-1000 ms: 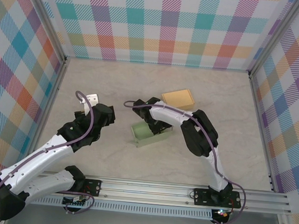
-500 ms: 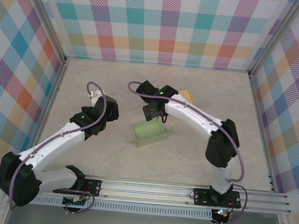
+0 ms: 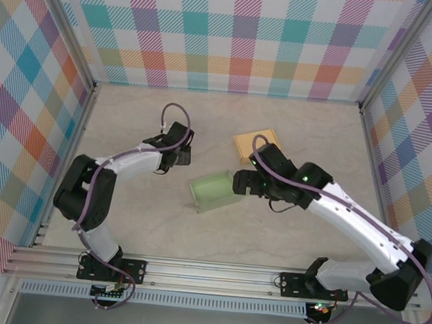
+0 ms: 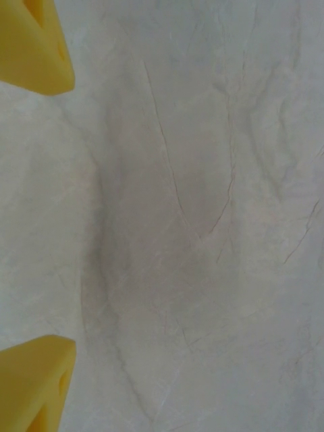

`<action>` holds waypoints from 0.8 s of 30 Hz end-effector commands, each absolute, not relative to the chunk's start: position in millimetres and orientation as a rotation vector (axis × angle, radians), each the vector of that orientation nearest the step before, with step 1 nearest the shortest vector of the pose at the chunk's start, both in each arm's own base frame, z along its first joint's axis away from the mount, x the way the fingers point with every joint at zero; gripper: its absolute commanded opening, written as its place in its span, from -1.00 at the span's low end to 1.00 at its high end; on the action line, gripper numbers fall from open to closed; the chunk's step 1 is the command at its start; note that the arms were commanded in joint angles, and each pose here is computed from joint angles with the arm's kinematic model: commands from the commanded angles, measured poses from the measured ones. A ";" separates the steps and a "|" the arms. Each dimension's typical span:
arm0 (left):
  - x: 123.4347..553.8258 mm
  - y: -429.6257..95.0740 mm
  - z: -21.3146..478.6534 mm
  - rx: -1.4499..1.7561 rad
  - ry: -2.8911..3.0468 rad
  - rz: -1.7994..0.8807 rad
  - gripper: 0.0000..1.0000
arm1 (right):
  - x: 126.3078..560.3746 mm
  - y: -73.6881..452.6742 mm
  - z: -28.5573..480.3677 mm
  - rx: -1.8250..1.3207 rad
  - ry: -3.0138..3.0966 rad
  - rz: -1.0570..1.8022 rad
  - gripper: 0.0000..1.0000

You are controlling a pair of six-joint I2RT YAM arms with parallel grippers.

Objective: Fold the paper box

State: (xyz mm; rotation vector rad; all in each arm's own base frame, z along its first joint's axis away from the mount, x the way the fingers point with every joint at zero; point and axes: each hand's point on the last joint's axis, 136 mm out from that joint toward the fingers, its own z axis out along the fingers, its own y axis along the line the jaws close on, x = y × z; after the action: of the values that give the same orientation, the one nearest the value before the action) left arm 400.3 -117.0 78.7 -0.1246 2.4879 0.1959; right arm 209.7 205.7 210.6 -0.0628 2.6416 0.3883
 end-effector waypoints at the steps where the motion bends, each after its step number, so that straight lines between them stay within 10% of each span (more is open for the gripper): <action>1: 408.0 -122.6 71.8 -0.084 2.525 0.170 0.66 | 191.0 196.1 206.3 0.104 2.683 0.489 1.00; 8: 392.7 -149.8 39.7 -0.037 2.637 -0.028 0.14 | 159.4 193.9 139.5 0.245 2.806 0.614 0.11; 24: 323.9 -169.9 27.1 -0.081 2.695 -0.320 0.06 | 214.4 267.3 46.6 0.368 2.788 1.067 -0.41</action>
State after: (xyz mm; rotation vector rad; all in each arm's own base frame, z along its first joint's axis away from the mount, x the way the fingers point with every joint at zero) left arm 341.2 -161.5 24.7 -0.0554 2.6745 -0.2308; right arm 191.0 242.7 28.2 0.3957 2.8913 0.8885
